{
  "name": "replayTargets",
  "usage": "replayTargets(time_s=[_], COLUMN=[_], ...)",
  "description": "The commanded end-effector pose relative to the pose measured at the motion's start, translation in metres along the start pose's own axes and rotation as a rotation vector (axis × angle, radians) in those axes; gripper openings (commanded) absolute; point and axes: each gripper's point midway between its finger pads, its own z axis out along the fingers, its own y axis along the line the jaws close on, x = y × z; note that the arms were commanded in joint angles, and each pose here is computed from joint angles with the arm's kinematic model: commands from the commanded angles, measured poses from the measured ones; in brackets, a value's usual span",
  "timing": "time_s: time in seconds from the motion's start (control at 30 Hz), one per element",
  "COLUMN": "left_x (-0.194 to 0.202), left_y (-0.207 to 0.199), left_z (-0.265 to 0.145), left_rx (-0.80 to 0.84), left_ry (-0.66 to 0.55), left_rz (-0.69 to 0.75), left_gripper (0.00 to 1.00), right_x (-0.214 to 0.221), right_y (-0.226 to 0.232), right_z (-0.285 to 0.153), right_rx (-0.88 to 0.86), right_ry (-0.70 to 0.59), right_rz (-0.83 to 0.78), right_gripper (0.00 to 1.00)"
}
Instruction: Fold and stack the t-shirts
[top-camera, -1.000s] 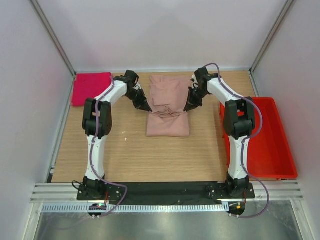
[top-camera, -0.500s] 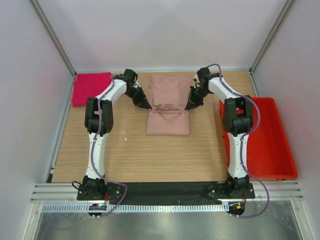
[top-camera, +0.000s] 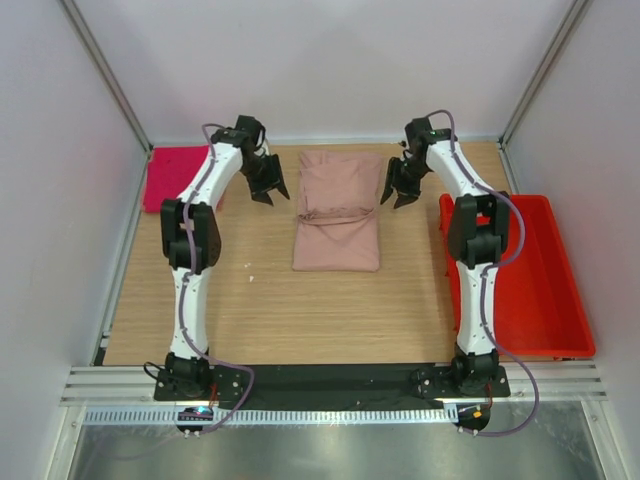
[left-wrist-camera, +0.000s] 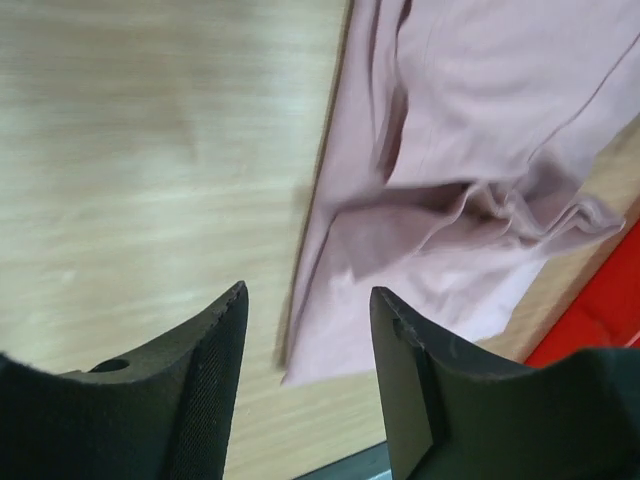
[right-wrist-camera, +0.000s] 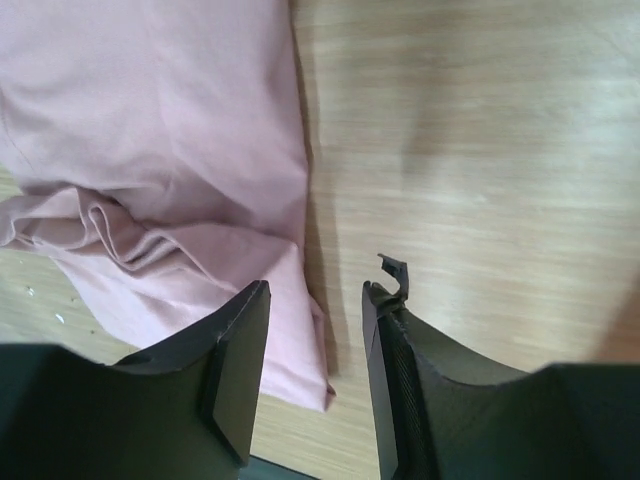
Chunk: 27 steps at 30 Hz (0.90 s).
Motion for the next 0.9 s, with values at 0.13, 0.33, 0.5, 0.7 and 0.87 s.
replayTargets(time_s=[0.13, 0.33, 0.5, 0.7, 0.87], left_x=[0.065, 0.093, 0.081, 0.079, 0.092], left_y=[-0.049, -0.119, -0.133, -0.128, -0.119], left_z=[-0.046, -0.025, 0.009, 0.024, 0.037], left_rx=[0.258, 0.511, 0.582, 0.566, 0.55], left_ry=[0.023, 0.04, 0.048, 0.024, 0.059], left_rz=[0.13, 0.169, 0.104, 0.106, 0.1], left_gripper=[0.37, 0.16, 0.09, 0.08, 0.08], right_x=[0.049, 0.056, 0.053, 0.05, 0.024], right_y=[0.054, 0.085, 0.092, 0.087, 0.09], right_z=[-0.047, -0.017, 0.005, 0.032, 0.049], right_rx=[-0.235, -0.485, -0.55, -0.562, -0.581], right_ry=[-0.038, -0.048, -0.022, -0.016, -0.08], right_rz=[-0.021, 0.115, 0.168, 0.197, 0.219], right_gripper=[0.43, 0.22, 0.11, 0.1, 0.1])
